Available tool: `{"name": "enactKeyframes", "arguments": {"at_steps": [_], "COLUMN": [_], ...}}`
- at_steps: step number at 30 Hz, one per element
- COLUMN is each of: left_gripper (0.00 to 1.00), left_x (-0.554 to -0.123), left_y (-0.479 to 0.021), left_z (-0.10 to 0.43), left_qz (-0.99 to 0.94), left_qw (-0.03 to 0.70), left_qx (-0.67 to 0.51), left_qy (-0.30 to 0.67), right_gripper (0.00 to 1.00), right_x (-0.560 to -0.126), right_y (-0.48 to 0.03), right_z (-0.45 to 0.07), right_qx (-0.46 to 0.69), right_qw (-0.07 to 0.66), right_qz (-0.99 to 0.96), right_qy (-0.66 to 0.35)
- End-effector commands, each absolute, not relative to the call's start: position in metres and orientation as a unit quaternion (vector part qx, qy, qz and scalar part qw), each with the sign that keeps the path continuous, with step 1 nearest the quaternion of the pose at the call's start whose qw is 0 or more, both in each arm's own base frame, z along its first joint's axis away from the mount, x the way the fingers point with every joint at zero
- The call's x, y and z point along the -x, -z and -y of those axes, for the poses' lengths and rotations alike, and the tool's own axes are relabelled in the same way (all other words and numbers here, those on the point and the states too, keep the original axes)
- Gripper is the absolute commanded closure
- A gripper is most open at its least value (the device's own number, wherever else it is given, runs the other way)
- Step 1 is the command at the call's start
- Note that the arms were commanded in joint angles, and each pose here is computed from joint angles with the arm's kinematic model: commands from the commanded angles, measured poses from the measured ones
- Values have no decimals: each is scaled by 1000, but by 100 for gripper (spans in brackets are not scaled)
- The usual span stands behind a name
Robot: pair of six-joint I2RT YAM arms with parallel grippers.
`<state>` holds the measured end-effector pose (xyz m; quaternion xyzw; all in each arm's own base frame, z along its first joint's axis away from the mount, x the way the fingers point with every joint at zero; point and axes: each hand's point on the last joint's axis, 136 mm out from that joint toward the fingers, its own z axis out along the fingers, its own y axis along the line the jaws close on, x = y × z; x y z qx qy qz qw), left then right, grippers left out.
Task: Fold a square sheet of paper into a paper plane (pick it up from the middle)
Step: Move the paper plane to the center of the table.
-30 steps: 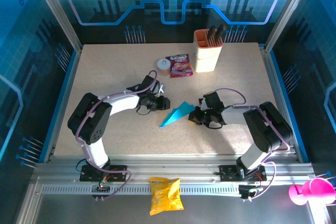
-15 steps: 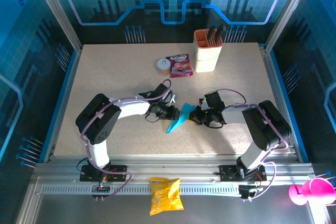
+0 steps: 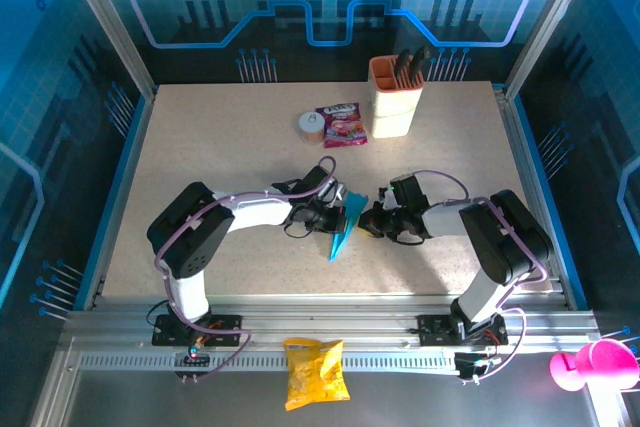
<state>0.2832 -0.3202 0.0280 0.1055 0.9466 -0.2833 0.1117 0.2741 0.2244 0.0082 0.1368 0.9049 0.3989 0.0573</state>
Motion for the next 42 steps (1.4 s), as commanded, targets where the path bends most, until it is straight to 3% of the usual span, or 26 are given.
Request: {"name": "enactKeyframes", "arguments": {"at_steps": [1, 8, 16, 24, 28, 31, 34, 42], "left_gripper": [100, 100, 100, 99, 68, 58, 53, 51], "left_x": [-291, -301, -303, -298, -294, -293, -293, -290], "left_y": [-41, -69, -48, -24, -18, -17, -16, -1], "left_z": [313, 253, 218, 217, 217, 216, 216, 214], "left_qz": [-947, -958, -972, -976, -977, -977, -977, -980], "left_qw": [151, 245, 228, 209, 205, 204, 205, 189], "left_qx": [-92, -56, -52, -60, -61, -62, -62, -63], "left_qy": [269, 137, 18, -10, -11, -13, -13, -27], "right_gripper": [100, 100, 100, 100, 100, 100, 100, 100], "right_x": [-273, -265, -253, -247, -247, -248, -249, -250], "right_y": [3, -36, -52, -63, -70, -74, -76, -76], "right_z": [-237, -219, -213, -209, -208, -209, -210, -212], "right_qx": [-105, -74, -62, -51, -45, -41, -39, -37], "right_qw": [62, 97, 113, 124, 130, 133, 134, 133], "right_qz": [-911, -925, -928, -928, -928, -928, -927, -926], "right_qy": [-393, -360, -349, -347, -346, -346, -348, -351]}}
